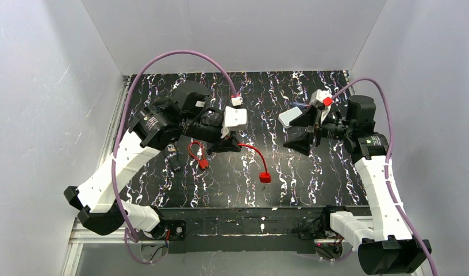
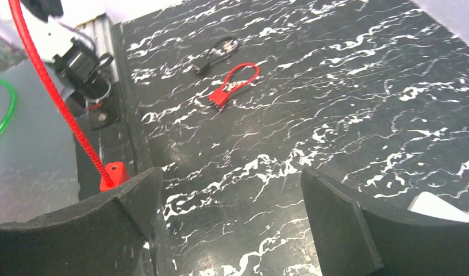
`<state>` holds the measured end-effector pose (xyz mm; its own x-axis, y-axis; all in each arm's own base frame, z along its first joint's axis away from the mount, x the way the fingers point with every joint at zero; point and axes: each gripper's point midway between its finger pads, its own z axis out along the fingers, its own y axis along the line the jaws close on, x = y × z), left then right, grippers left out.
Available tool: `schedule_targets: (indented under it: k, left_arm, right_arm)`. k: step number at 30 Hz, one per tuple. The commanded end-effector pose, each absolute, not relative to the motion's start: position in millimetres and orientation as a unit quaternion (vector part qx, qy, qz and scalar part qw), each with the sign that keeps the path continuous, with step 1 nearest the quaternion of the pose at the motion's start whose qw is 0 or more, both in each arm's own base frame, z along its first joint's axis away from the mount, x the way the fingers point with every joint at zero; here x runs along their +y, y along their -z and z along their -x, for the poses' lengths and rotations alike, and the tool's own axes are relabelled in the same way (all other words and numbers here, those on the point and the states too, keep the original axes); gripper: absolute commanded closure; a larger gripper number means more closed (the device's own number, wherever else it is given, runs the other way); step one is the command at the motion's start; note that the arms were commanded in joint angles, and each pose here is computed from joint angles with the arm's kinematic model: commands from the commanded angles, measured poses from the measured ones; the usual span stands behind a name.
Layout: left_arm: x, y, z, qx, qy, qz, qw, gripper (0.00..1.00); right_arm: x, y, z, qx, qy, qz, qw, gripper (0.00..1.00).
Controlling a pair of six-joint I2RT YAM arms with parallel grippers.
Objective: Lock with the key
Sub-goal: Pick up the lock from the center of the board.
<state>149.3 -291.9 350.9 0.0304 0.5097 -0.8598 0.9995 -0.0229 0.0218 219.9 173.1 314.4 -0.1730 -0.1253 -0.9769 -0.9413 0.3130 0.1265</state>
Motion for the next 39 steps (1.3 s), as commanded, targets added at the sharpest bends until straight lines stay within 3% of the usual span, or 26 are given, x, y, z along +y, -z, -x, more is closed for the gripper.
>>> schedule_targets:
  k: [1, 9, 16, 19, 24, 32, 35, 39]
  left_arm:
    - [-287, -382, -126, 0.565, 0.392, -0.627, 0.366, 1.0]
    - [-287, -385, -142, 0.589, 0.394, -0.598, 0.373, 1.0]
    - [-281, -385, -158, 0.611, 0.398, -0.568, 0.382, 1.0]
    - [-278, -385, -157, 0.611, 0.401, -0.565, 0.383, 1.0]
    - [-277, -388, -163, 0.618, 0.409, -0.549, 0.388, 1.0]
    - [-272, -395, -185, 0.645, 0.442, -0.488, 0.388, 1.0]
    - [-270, -393, -187, 0.648, 0.443, -0.484, 0.386, 1.0]
    - [-269, -391, -186, 0.646, 0.45, -0.485, 0.382, 1.0]
  right_arm:
    - [183, -296, -187, 0.623, -0.416, 0.475, 0.462, 0.02]
    - [189, -272, -206, 0.677, -0.348, 0.478, 0.439, 0.02]
    - [193, -311, -224, 0.651, -0.336, 0.453, 0.508, 0.02]
    - [195, -308, -206, 0.617, -0.341, 0.502, 0.5, 0.02]
    - [188, -271, -230, 0.686, -0.295, 0.488, 0.451, 0.06]
    - [197, -253, -240, 0.717, -0.326, 0.463, 0.405, 0.02]
    - [196, -254, -247, 0.731, -0.32, 0.433, 0.42, 0.02]
    - [206, -270, -222, 0.646, -0.35, 0.505, 0.453, 0.02]
